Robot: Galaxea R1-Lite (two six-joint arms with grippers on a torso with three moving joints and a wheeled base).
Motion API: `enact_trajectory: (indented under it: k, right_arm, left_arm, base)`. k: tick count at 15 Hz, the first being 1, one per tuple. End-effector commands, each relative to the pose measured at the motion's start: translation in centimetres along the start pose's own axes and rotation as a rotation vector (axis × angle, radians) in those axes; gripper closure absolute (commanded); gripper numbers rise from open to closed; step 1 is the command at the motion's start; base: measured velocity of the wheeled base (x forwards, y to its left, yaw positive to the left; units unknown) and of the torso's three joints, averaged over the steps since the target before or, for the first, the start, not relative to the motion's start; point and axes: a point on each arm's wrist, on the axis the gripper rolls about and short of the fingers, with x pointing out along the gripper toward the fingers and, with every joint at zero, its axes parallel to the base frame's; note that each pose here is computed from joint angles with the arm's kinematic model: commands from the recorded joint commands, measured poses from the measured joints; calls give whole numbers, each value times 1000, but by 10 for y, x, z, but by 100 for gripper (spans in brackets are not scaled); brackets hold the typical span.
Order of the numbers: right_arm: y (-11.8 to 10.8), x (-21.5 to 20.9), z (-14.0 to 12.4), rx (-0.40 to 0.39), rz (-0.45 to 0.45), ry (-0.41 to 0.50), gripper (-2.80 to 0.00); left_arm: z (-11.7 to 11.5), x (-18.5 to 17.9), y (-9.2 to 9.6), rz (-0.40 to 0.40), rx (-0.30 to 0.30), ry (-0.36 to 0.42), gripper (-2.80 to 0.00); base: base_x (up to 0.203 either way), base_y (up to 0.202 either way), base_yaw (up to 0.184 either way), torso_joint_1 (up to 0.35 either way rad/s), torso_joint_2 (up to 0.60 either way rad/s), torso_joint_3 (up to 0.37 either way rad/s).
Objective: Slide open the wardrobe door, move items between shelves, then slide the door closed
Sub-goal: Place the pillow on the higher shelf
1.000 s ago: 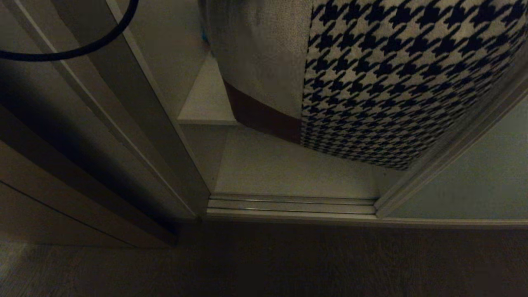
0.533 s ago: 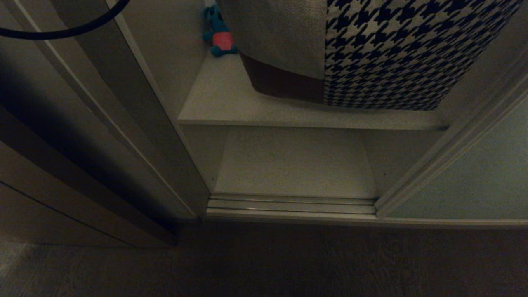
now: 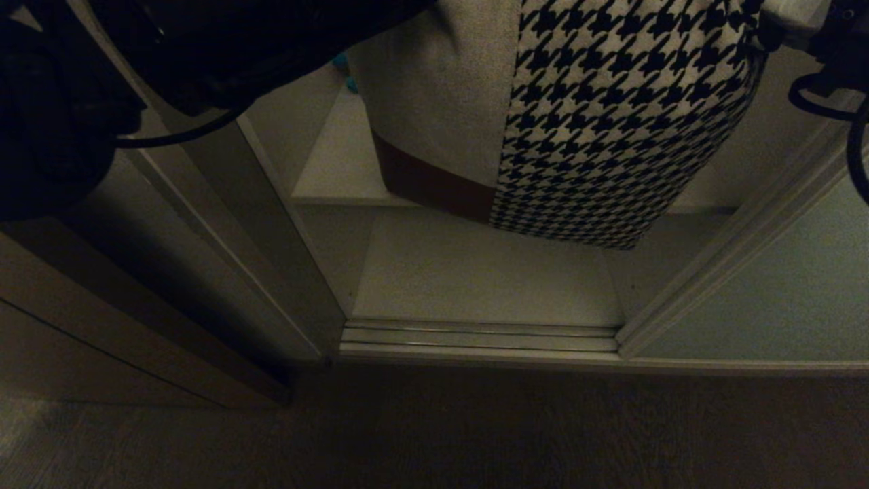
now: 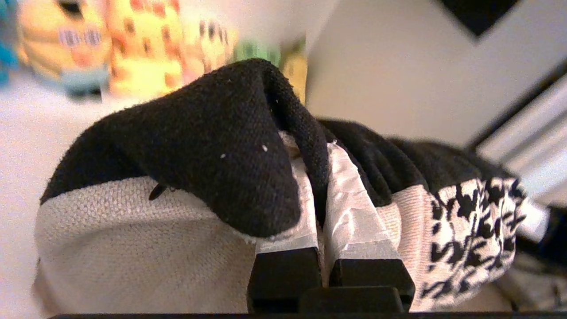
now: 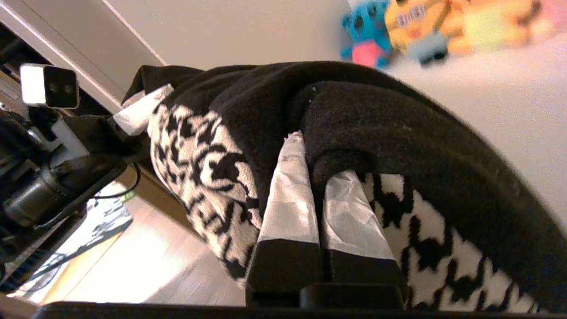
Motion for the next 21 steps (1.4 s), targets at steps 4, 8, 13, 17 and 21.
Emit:
enact_trajectory:
  k: [4,8,13,17,21]
  right_arm:
    - [23,-11,21,-39,90,-40,0]
    - [45,-12,53,-50,149,-87,0]
    - [11,15,36,17,127,-59,0]
    - [-50,22,-5,26,109,-17,0]
    - [-40,-7,18,66,200,-25,0]
  left_arm:
    - [24,4,-1,-38,1,-91,0]
    - [47,1,-7,-93,5,-145,0]
    - [18,6,14,-86,31,-59,0]
    - [-40,31,52,-73,39,-46,0]
    - [-31,34,51,-79,38,-54,0]
  base:
    - [0,0,0,0,0,0]
    - [0,0,0,0,0,0]
    - [0,0,0,0,0,0]
    - [0,0,0,0,0,0]
    - [0,0,0,0,0,0]
